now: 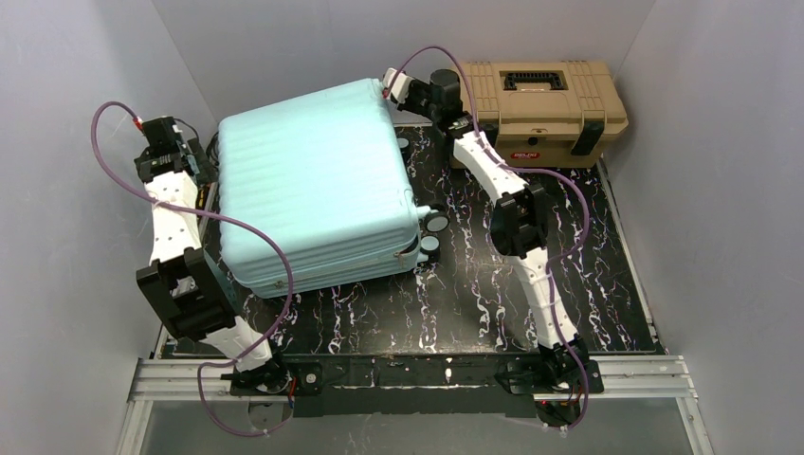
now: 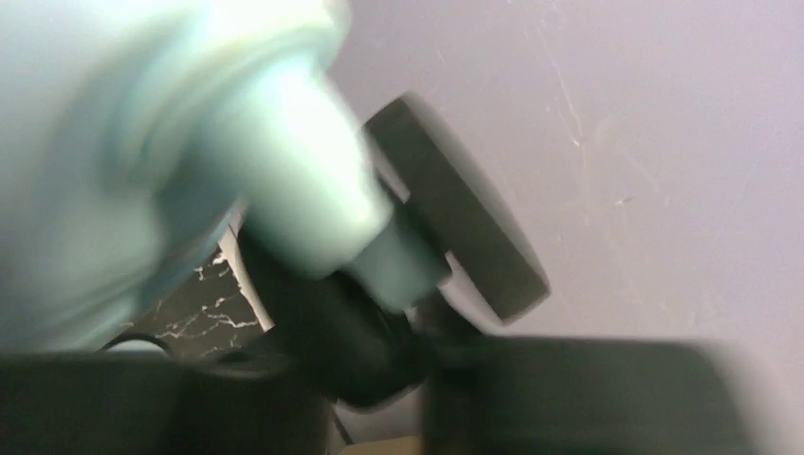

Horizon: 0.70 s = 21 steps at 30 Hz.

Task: Pack the luggage
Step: Zip the luggage at the center of the board.

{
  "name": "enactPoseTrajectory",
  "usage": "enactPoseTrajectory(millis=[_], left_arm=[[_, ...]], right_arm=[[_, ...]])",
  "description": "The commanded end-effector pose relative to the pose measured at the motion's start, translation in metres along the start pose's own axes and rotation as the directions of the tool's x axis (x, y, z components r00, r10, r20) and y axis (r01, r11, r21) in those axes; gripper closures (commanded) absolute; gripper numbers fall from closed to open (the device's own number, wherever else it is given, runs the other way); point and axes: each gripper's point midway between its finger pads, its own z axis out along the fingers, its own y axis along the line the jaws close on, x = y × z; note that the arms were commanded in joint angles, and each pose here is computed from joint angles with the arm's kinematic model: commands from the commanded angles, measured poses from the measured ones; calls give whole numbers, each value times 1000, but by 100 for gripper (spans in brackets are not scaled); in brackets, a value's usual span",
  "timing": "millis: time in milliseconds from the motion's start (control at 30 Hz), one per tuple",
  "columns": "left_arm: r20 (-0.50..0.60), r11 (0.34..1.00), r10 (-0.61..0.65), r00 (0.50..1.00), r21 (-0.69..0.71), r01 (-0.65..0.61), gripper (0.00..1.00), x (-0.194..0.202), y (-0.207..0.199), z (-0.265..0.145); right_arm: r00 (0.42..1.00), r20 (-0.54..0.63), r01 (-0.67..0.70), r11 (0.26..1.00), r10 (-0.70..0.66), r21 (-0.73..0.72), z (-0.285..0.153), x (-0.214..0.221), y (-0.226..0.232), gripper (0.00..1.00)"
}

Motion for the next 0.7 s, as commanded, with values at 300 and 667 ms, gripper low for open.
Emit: enactPoseTrajectory(millis=[300, 667], left_arm=[[-66, 902, 134, 989, 421, -95, 23, 27, -105, -5], [-36, 927, 195, 980, 334, -172, 23, 21, -117, -7]], right_arm=[[981, 169, 36, 939, -99, 341, -72, -113, -146, 99], [991, 36, 117, 951, -132, 285, -62, -35, -103, 75]])
